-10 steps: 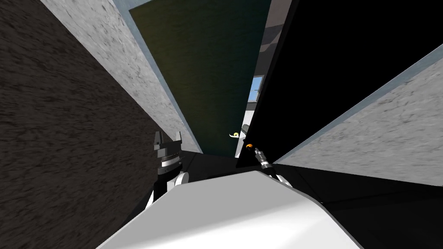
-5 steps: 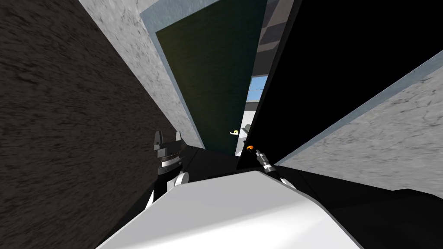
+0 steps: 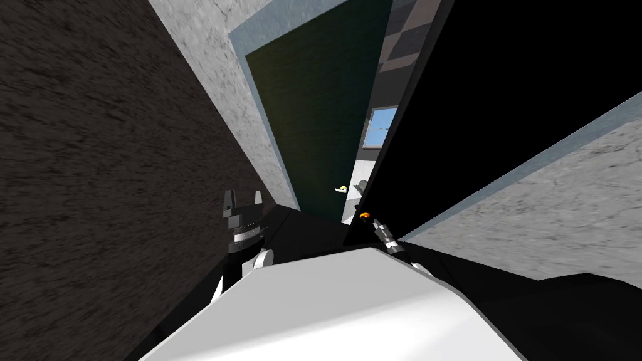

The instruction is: Pull the door open

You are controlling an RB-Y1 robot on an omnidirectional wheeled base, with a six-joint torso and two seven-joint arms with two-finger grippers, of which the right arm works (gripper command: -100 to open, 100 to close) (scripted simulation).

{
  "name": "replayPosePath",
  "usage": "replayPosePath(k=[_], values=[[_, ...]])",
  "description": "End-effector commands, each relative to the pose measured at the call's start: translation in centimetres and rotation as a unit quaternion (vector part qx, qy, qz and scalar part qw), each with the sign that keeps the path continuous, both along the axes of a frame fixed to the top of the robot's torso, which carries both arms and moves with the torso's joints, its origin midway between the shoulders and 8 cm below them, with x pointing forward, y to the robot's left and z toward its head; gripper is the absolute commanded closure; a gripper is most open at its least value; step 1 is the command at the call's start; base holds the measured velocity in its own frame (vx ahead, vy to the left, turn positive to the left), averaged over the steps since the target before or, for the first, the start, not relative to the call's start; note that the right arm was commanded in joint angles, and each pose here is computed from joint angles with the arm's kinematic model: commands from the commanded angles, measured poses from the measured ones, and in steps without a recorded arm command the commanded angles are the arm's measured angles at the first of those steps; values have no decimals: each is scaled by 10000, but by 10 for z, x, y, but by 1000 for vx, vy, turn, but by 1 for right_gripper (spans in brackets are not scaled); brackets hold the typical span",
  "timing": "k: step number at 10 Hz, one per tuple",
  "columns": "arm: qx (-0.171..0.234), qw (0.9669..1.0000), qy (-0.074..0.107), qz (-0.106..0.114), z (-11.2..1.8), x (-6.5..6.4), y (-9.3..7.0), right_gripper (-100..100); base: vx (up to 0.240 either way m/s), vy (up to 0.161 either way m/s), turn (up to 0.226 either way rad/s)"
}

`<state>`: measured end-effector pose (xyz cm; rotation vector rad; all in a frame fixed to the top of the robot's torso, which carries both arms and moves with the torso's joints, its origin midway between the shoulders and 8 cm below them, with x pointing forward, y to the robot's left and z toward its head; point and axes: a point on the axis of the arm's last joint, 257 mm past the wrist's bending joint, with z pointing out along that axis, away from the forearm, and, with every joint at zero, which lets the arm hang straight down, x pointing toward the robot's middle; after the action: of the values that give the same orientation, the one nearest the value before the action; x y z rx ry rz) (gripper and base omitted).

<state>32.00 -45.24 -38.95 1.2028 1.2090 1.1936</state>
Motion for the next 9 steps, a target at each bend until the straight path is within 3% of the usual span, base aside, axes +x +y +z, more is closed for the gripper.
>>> replayPosePath(k=[1,6,8,9], values=[[46,9999,11,117,-2,-9,8,100,-198,-60,157],[67,9997,2,252,-2,-27,9,100,-170,-48,122],[28,9998,-6,197,-1,-25,2,100,-98,-46,45],[38,9997,18,220,-3,-33,3,100,-160,-48,202]])
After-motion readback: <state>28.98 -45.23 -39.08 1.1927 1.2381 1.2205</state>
